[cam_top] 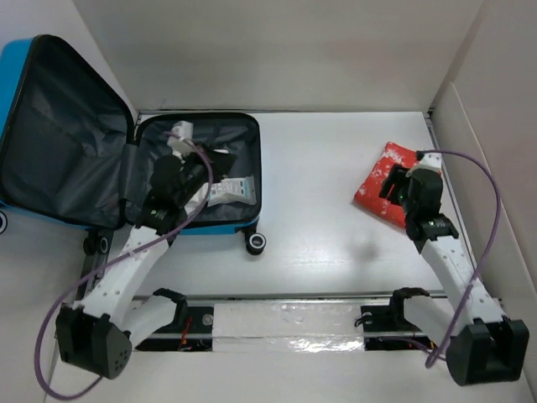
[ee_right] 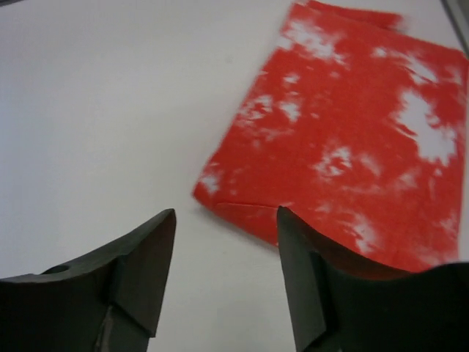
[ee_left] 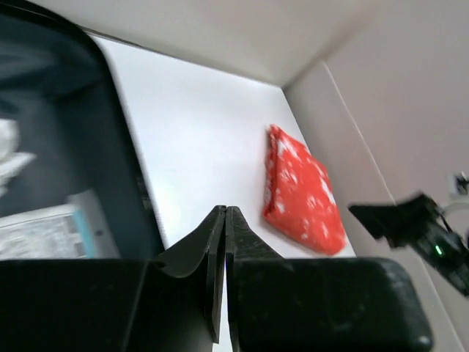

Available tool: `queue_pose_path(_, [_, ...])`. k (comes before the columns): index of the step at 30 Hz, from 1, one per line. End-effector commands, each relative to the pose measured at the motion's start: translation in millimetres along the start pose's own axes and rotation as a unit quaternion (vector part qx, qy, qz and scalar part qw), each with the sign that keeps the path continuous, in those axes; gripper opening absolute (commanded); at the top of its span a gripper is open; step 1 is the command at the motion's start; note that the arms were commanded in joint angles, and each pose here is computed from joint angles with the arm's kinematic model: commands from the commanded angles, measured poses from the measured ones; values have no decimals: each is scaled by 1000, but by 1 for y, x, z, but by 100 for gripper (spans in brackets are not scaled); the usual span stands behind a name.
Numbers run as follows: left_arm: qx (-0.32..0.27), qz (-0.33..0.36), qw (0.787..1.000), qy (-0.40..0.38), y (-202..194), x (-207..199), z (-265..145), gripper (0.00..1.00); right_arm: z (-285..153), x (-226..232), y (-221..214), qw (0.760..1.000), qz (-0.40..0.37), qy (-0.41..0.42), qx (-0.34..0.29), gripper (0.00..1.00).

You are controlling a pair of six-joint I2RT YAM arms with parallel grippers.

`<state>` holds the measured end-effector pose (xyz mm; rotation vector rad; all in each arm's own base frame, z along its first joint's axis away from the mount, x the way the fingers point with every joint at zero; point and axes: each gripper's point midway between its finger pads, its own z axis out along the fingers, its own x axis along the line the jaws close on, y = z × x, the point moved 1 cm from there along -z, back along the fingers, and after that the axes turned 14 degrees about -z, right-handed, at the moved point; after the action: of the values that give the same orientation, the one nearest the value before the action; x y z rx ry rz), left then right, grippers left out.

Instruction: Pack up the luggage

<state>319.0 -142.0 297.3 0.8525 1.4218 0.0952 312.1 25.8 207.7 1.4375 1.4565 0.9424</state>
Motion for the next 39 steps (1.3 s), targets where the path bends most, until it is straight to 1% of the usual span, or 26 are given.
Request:
queue_pose_path(1, [-1, 45, 999, 13, -21, -13, 34, 0, 25, -57, -7, 993, 69, -93, 2, 67])
queue_pose_path(2, [5, 42, 999, 19, -30, -19, 36, 0, 30, -69, -14, 991, 79, -107, 8, 70])
queue_pose_path(5, [-65, 16, 996, 54, -11, -2, 28, 0, 35, -104, -41, 982, 116, -140, 43, 72])
queue_pose_path(6, [-88, 7, 995, 54, -1, -2, 22, 18, 34, -114, -48, 978, 126, -161, 46, 74])
queue_pose_path(8, [-109, 6, 994, 9, 6, -19, 11, 40, 30, -143, -69, 961, 149, -229, 48, 77])
queue_pose_path(10, [-60, 12, 998, -26, -16, -35, 18, 43, 31, -156, -83, 953, 170, -246, 54, 79])
queue_pose_path(11, [-36, 18, 998, -52, -24, -51, 22, 42, 32, -171, -99, 944, 190, -258, 74, 79])
queue_pose_path(12, [1, 21, 999, -48, -44, -48, 37, 41, 36, -174, -102, 944, 202, -250, 78, 79])
queue_pose_path(13, [44, 27, 996, -69, -70, -60, 40, 40, 43, -170, -105, 948, 212, -222, 83, 79])
queue_pose_path(14, [57, 33, 994, -84, -80, -72, 45, 39, 46, -173, -111, 946, 223, -214, 93, 80])
queue_pose_path(15, [80, 40, 993, -72, -102, -67, 55, 39, 56, -167, -127, 945, 236, -189, 124, 80])
queue_pose_path(16, [90, 62, 992, -67, -127, -74, 56, 39, 63, -162, -126, 947, 242, -166, 129, 79])
queue_pose_path(18, [93, 83, 991, -51, -144, -79, 61, 40, 74, -152, -132, 949, 251, -131, 137, 75])
queue_pose_path(19, [101, 91, 990, -40, -158, -74, 66, 41, 77, -144, -134, 948, 263, -110, 142, 70])
queue_pose_path(20, [112, 89, 989, -49, -167, -79, 65, 41, 79, -135, -133, 949, 268, -90, 138, 52])
queue_pose_path(21, [124, 84, 987, -56, -176, -80, 65, 41, 82, -122, -129, 952, 269, -62, 133, 46])
queue_pose_path(24, [150, 64, 985, -59, -195, -71, 68, 44, 82, -88, -129, 953, 268, -8, 140, 43])
queue_pose_path(26, [153, 65, 985, -42, -203, -63, 72, 45, 82, -51, -124, 954, 262, 46, 138, 43])
queue_pose_path(28, [158, 66, 985, -10, -211, -48, 79, 49, 73, -8, -135, 944, 275, 94, 158, 43])
queue_pose_path(29, [157, 65, 985, -8, -210, -52, 83, 49, 73, 4, -129, 945, 275, 111, 140, 46])
queue_pose_path(30, [164, 69, 984, 7, -214, -45, 85, 50, 66, 14, -140, 941, 279, 120, 152, 47])
queue_pose_path(33, [171, 75, 982, 24, -224, -38, 92, 62, 55, 39, -130, 940, 275, 149, 137, 57])
queue_pose_path(35, [176, 77, 981, 36, -235, -33, 99, 65, 46, 48, -129, 943, 261, 157, 136, 64])
queue_pose_path(37, [181, 83, 978, 59, -248, -16, 110, 68, 37, 48, -105, 953, 233, 159, 110, 70])
queue_pose_path(38, [176, 80, 980, 56, -247, -24, 119, 69, 34, 38, -108, 961, 213, 131, 118, 78])
queue_pose_path(39, [179, 82, 978, 63, -251, -21, 125, 71, 31, 31, -100, 967, 201, 114, 105, 81])
